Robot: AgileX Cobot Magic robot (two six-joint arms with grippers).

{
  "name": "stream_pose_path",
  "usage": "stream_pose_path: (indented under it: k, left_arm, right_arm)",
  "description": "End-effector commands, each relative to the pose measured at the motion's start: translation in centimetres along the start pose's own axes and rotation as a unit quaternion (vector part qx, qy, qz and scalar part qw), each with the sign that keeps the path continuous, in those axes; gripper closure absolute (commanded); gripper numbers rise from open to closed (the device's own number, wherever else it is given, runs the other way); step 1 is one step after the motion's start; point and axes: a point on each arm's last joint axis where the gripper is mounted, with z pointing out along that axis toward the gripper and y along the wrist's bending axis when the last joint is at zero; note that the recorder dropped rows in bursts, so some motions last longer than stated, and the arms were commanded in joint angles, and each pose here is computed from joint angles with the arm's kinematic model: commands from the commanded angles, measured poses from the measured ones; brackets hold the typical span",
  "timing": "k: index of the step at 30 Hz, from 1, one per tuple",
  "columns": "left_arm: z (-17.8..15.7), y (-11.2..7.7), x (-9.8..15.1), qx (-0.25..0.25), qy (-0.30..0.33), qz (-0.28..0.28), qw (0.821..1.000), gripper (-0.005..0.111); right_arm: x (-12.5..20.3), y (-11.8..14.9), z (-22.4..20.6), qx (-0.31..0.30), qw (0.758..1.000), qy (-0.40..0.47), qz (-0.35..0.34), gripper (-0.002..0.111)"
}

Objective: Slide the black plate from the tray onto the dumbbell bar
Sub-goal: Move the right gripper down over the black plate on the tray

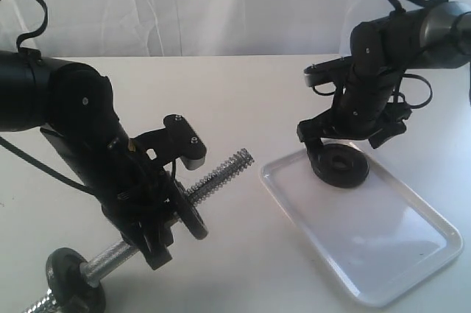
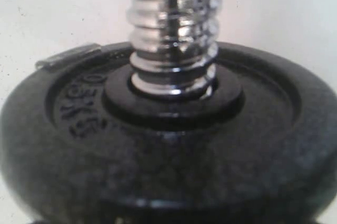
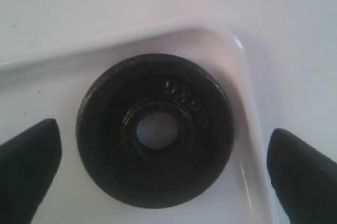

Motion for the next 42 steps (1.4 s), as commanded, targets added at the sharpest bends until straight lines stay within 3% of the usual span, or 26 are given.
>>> stream_pose_path:
  k: [1, 23, 42]
  left_arm:
    - [-2.2, -0.5, -0.8, 0.003, -0.047, -0.014, 0.999, 0.107]
    - [-2.2, -0.6, -0.9, 0.004, -0.048, -0.016, 0.999, 0.107]
    - [-2.2, -0.6, -0.9, 0.006, -0.049, -0.017, 0.999, 0.107]
  right_arm:
    - [0.1, -0.2, 1.7, 0.004, 1.0, 0.017, -0.01, 0.003]
    - [2.0, 1.1, 6.5, -0.041, 0.993, 0.114, 0.0, 0.003]
    - [2.5, 0.8, 6.5, -0.032, 0.987, 0.152, -0.038, 0.003]
